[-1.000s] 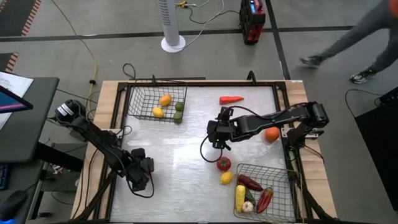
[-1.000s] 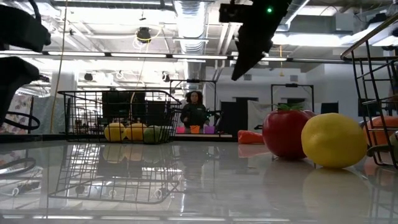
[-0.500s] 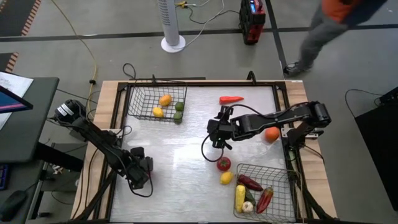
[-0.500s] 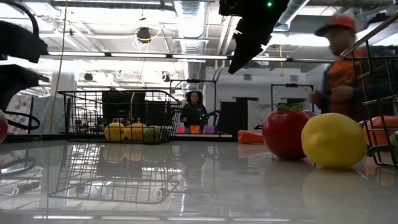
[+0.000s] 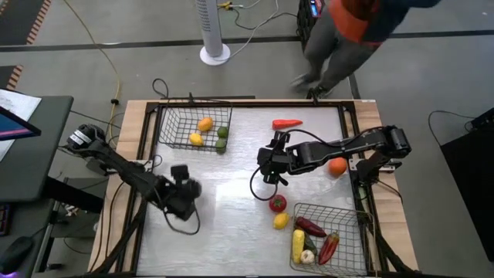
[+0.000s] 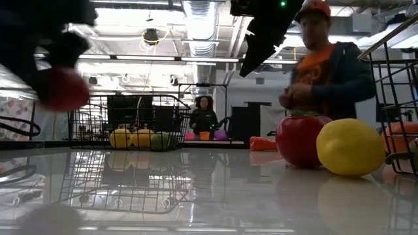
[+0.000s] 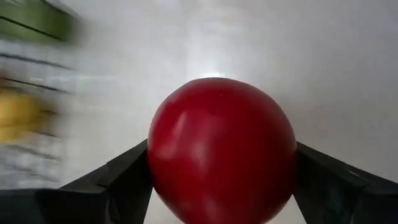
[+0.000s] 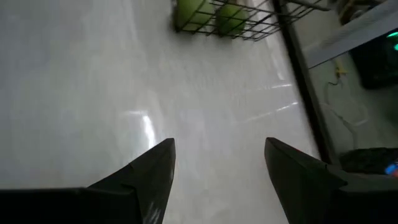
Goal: Sort produce into baskets
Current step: Put the left tomato into the black wire basket
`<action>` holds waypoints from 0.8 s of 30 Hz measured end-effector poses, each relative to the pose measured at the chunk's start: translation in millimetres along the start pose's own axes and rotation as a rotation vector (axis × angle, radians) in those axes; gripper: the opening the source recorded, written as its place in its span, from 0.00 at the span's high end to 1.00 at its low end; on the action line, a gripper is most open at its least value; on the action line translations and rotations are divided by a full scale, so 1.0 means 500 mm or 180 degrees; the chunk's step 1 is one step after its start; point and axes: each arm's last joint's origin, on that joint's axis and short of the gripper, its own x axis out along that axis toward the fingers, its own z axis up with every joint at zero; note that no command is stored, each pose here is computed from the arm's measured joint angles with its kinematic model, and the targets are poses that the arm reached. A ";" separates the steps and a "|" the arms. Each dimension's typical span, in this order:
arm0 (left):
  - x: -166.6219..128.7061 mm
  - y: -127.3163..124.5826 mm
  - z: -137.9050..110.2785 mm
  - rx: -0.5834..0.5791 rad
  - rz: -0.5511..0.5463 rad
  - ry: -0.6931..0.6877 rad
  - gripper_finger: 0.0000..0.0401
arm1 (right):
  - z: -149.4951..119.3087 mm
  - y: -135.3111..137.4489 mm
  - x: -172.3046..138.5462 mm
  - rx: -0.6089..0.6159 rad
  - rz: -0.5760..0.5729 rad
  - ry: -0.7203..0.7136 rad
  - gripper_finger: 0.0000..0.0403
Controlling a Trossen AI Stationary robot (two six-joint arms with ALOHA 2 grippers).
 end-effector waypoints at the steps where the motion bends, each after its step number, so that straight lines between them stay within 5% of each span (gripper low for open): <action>1: -0.003 0.012 0.010 -0.0011 0.0166 -0.0082 0.25 | 0.000 0.000 0.000 0.0012 0.0019 0.0003 0.32; 9: 0.000 0.135 0.062 -0.0219 0.0703 -0.0346 0.25 | -0.004 0.005 0.000 -0.0018 0.0258 0.0085 0.32; 24: -0.032 0.312 0.084 -0.0741 0.0574 -0.0942 0.25 | -0.008 0.002 0.001 -0.0027 0.0241 0.0150 0.32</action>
